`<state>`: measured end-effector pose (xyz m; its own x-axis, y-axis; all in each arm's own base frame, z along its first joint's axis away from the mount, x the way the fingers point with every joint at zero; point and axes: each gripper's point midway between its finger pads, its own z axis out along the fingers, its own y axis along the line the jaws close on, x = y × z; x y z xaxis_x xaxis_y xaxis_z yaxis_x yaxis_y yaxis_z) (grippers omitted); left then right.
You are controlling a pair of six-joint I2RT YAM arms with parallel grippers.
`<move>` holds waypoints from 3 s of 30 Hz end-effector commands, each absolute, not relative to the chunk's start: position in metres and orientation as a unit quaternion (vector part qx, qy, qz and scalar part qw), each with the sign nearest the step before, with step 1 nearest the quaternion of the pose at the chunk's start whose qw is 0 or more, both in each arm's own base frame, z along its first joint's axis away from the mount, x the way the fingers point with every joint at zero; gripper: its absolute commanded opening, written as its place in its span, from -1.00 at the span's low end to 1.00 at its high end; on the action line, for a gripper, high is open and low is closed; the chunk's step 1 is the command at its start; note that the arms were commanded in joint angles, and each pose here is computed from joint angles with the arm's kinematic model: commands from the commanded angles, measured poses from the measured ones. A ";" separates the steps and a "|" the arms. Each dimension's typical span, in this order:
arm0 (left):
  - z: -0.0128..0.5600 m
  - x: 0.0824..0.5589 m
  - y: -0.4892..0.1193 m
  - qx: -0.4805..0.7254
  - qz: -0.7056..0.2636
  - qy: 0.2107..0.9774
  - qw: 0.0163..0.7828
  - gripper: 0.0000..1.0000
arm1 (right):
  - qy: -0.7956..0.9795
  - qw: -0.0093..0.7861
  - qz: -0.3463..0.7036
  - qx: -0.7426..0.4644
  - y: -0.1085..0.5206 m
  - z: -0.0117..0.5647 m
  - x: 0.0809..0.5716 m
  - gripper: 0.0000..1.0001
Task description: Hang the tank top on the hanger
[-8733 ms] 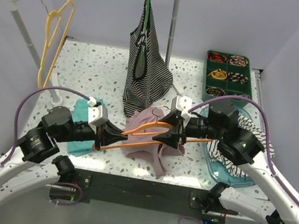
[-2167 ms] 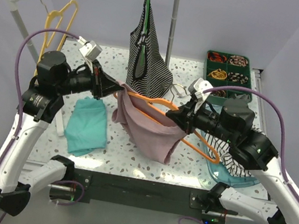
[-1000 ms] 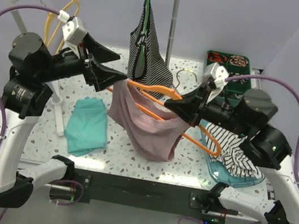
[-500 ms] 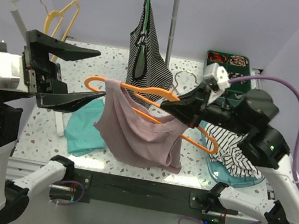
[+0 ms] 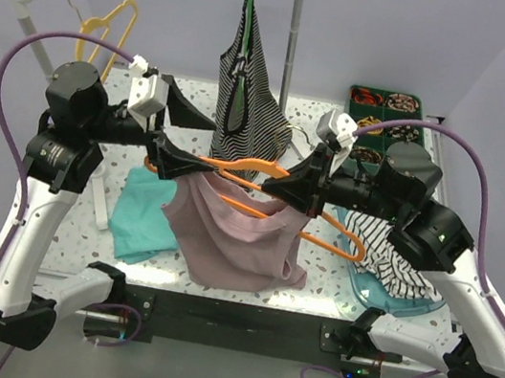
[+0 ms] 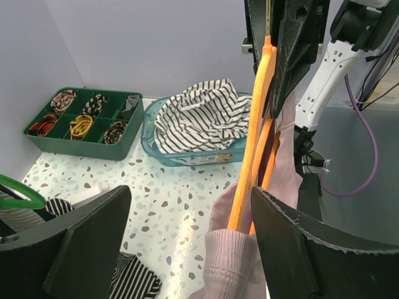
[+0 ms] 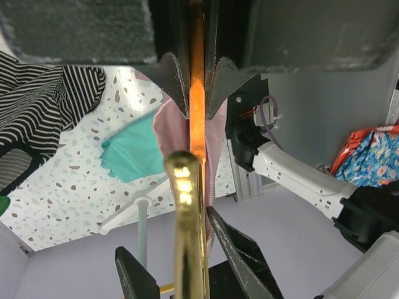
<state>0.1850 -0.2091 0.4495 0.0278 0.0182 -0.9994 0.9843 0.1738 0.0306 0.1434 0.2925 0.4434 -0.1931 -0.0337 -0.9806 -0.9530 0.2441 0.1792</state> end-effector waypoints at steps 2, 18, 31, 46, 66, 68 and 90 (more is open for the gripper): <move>0.447 0.163 -0.214 0.510 -0.451 0.494 0.540 0.63 | 0.597 0.511 0.464 -0.409 0.277 0.450 0.130 -1.00; 0.383 0.139 -0.243 0.514 -0.476 0.543 0.463 0.29 | 0.611 0.492 0.451 -0.426 0.268 0.426 0.123 -1.00; 0.361 0.140 -0.255 0.514 -0.480 0.562 0.435 -0.32 | 0.606 0.495 0.450 -0.430 0.273 0.432 0.126 -1.00; 0.363 0.131 -0.254 0.496 -0.492 0.552 0.454 -1.00 | 0.628 0.528 0.409 -0.399 0.270 0.431 0.152 -0.78; 0.348 0.153 -0.243 0.389 -0.468 0.629 0.484 -1.00 | 0.676 0.633 0.307 -0.217 0.207 0.441 0.196 0.63; 0.349 0.155 -0.241 0.377 -0.463 0.634 0.491 -1.00 | 0.685 0.625 0.308 -0.210 0.201 0.432 0.191 0.48; 0.388 0.162 -0.230 0.327 -0.450 0.638 0.533 -1.00 | 0.759 0.530 0.331 -0.183 0.235 0.335 0.203 0.17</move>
<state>0.1672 -0.2317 0.3412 -0.3176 0.0225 -0.9480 0.8717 0.4004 -0.2825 0.1962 0.2288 0.3124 -0.4096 -0.0095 -0.9122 -0.6289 0.7273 0.2748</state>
